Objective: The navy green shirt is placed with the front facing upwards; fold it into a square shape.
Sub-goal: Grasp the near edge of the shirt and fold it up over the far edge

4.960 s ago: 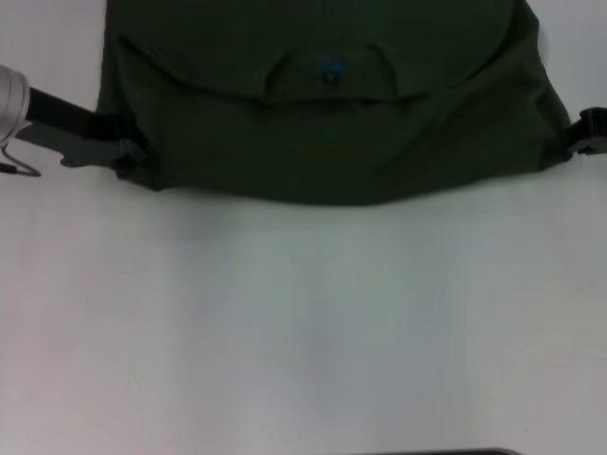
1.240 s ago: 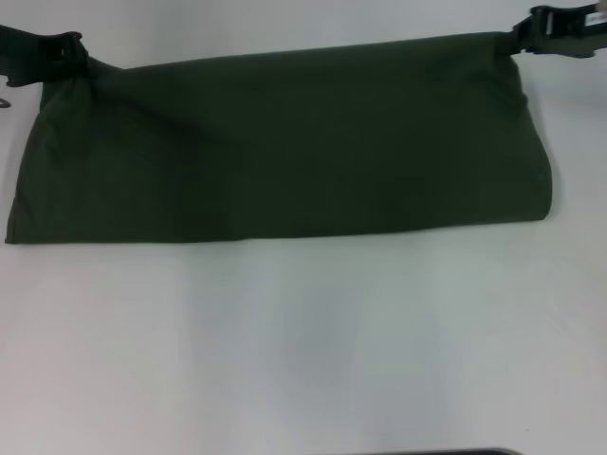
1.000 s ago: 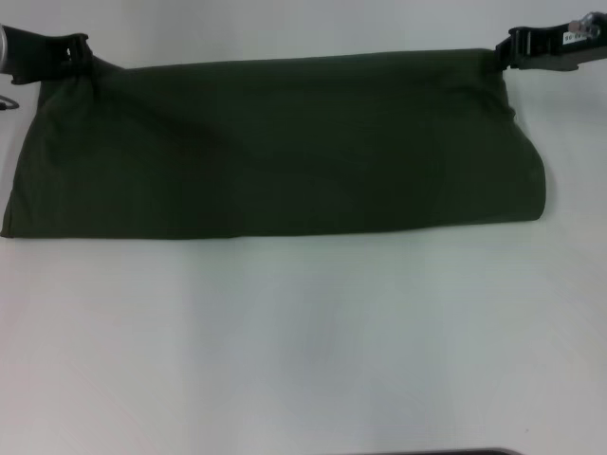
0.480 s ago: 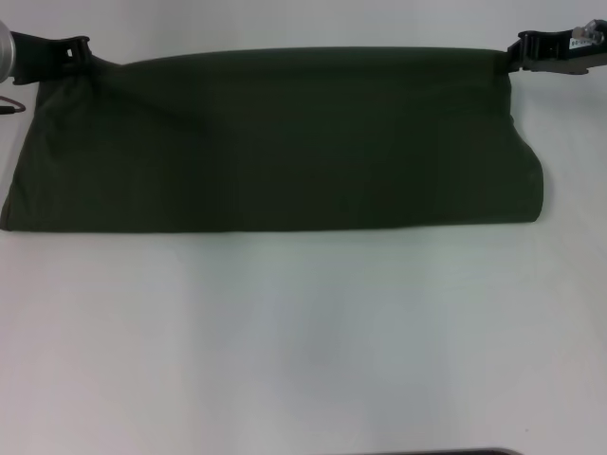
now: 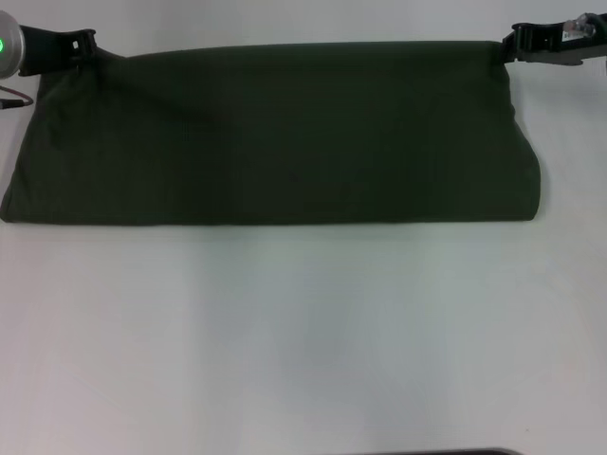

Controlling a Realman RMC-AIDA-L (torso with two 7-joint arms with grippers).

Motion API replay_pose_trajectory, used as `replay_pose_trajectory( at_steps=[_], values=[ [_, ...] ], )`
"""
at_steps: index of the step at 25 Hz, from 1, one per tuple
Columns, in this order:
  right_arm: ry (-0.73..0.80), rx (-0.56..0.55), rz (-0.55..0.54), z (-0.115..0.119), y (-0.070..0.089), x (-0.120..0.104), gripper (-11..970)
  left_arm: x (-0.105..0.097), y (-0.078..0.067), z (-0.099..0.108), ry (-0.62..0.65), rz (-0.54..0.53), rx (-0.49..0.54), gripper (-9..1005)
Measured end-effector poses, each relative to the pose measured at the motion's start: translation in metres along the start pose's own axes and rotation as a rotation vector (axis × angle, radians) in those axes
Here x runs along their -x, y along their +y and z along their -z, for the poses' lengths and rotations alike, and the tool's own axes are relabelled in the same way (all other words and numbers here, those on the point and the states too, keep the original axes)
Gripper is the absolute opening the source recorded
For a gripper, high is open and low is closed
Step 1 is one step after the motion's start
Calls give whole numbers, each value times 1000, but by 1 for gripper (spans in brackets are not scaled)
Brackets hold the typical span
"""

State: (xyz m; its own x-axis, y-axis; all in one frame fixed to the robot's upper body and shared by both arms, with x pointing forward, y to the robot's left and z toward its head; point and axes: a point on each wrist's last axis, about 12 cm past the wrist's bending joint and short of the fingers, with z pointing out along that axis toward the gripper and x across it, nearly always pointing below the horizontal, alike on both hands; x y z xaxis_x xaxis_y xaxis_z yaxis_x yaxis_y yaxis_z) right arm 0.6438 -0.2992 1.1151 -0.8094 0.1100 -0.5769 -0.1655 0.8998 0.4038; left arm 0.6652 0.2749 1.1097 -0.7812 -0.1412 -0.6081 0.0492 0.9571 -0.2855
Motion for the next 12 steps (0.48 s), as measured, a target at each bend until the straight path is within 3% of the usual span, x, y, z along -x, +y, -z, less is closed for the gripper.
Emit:
replay_pose_trajectory(
  at_steps=[7, 12],
  values=[
    [21, 11, -1, 0, 2, -2, 105, 0, -2, -2, 7, 25, -4, 51],
    [13, -9, -6, 8, -8, 3, 139, 0, 4, 1, 6, 82, 5, 84]
  ],
)
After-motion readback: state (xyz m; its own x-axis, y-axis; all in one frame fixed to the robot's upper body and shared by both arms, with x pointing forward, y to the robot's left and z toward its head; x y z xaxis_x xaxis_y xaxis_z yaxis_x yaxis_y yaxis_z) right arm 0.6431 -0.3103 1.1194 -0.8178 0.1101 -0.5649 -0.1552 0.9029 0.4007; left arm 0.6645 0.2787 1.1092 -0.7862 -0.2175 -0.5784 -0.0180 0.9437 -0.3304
